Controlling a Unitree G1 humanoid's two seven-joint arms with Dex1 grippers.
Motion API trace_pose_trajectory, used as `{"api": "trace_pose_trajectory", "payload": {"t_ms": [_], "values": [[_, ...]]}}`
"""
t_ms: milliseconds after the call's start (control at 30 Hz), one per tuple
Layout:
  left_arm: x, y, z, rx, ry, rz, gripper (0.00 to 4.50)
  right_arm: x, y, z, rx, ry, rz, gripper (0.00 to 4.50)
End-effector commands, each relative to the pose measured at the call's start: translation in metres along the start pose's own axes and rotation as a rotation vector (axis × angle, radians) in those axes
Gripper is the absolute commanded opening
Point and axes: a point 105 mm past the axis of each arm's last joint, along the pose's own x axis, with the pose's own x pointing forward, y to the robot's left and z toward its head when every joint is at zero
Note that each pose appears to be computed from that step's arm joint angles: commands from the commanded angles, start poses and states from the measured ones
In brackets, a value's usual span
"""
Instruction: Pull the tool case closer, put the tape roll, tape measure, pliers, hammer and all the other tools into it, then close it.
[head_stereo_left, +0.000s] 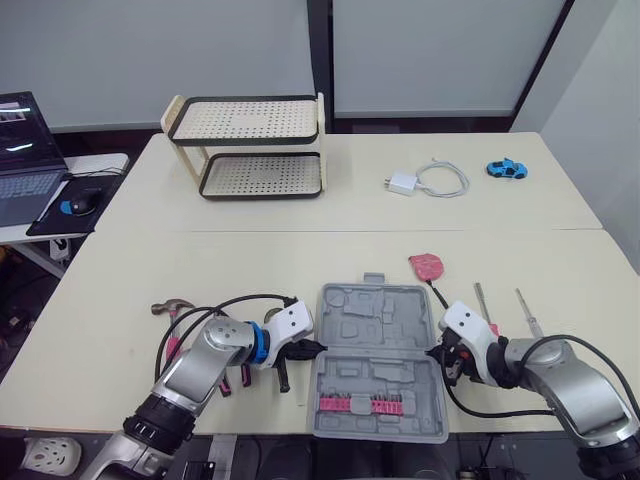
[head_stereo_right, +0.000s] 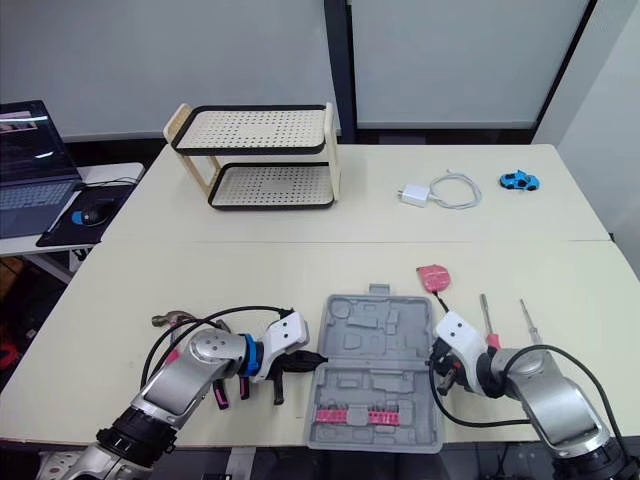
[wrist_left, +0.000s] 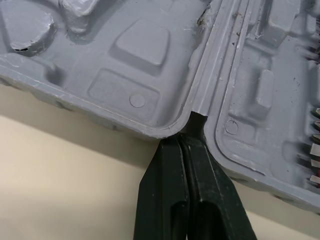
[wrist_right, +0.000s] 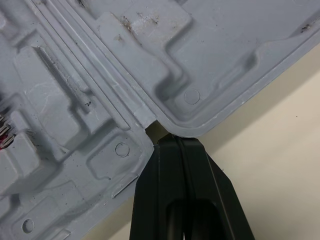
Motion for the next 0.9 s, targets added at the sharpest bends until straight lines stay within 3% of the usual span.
{"api": "trace_pose_trajectory", "payload": {"t_ms": [33, 900], "values": [[0.005, -0.015, 0.006, 0.024, -0.019, -0.063, 0.02, -0.003, 0.01, 0.012, -0.046, -0.049, 0.03, 0.04], [-0.001, -0.024, -0.002, 0.011, 0.007, -0.083, 0.02, -0.003, 0.024, 0.002, -0.051, -0.01, 0.084, 0.04]]}}
